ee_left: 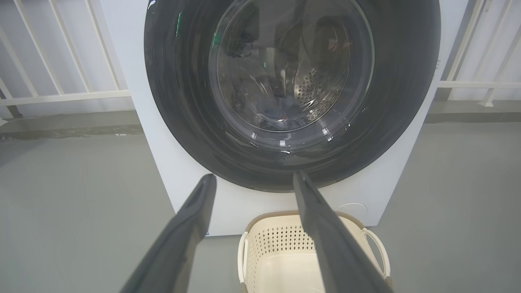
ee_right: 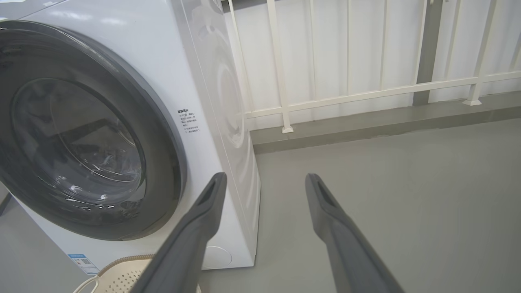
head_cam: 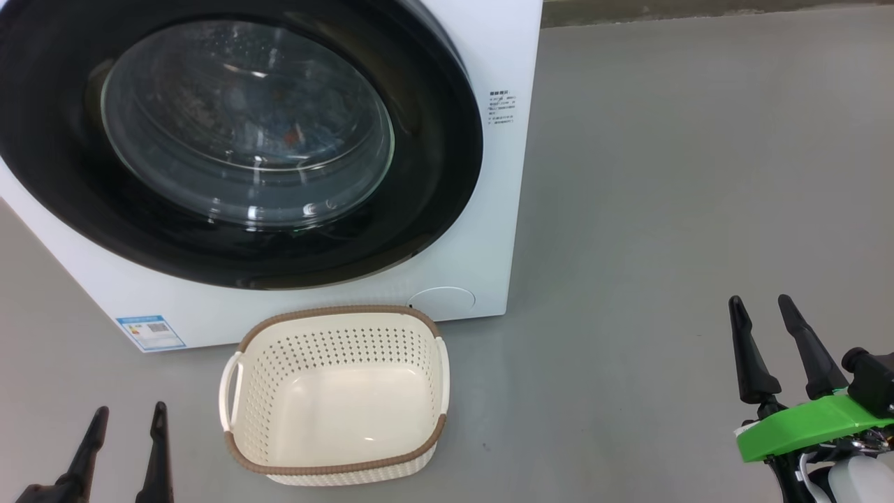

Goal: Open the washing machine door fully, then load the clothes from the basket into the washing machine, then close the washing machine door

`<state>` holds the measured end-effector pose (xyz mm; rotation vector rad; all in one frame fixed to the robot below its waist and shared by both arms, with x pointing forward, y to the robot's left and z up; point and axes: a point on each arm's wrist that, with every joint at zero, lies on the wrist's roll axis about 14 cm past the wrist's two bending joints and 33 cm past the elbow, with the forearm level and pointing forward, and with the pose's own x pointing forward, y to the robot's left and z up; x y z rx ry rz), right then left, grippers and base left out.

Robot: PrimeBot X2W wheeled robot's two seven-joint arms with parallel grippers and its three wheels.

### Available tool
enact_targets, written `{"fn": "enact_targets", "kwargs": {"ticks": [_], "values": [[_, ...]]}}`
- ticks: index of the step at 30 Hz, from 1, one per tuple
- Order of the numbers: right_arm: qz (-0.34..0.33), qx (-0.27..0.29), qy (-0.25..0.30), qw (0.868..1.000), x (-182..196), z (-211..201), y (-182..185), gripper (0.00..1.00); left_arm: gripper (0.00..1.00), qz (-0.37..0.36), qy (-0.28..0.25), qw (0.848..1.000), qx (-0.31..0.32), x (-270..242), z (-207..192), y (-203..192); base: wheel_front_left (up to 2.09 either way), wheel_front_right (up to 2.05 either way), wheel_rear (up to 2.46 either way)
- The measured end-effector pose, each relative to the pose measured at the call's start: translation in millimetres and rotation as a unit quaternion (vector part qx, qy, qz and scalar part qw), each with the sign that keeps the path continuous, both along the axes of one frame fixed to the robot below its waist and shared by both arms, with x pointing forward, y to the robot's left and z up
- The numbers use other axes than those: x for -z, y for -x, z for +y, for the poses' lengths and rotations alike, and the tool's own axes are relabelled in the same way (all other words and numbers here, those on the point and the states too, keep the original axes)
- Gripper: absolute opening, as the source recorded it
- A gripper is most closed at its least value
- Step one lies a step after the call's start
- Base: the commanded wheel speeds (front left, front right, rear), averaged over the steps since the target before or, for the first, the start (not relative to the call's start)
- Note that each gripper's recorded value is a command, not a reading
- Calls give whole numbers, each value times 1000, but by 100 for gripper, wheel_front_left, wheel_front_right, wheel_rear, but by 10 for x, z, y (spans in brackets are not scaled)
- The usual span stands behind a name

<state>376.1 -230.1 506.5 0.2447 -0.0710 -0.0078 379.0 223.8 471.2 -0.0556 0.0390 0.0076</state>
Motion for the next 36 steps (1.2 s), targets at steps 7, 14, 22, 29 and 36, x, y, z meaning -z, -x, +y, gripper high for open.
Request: {"fn": "enact_targets", "kwargs": {"ticks": [7,14,22,29,36], "values": [[-2,2,0,1000,-14,-10,-4,100,100,-4,-11,1000,2,-30,7,-9,0,0,0],[37,3,-21,999,262,83,87,0,0,27,7,1000,1,181,-96,64,0,0,0],[103,5,-52,993,691,224,309,0,0,76,43,996,-3,490,-237,238,0,0,0],[105,14,-83,991,687,196,299,0,0,78,83,993,-18,494,-204,248,0,0,0],[106,21,-117,987,682,185,288,0,0,83,121,989,-29,501,-188,255,0,0,0]]}}
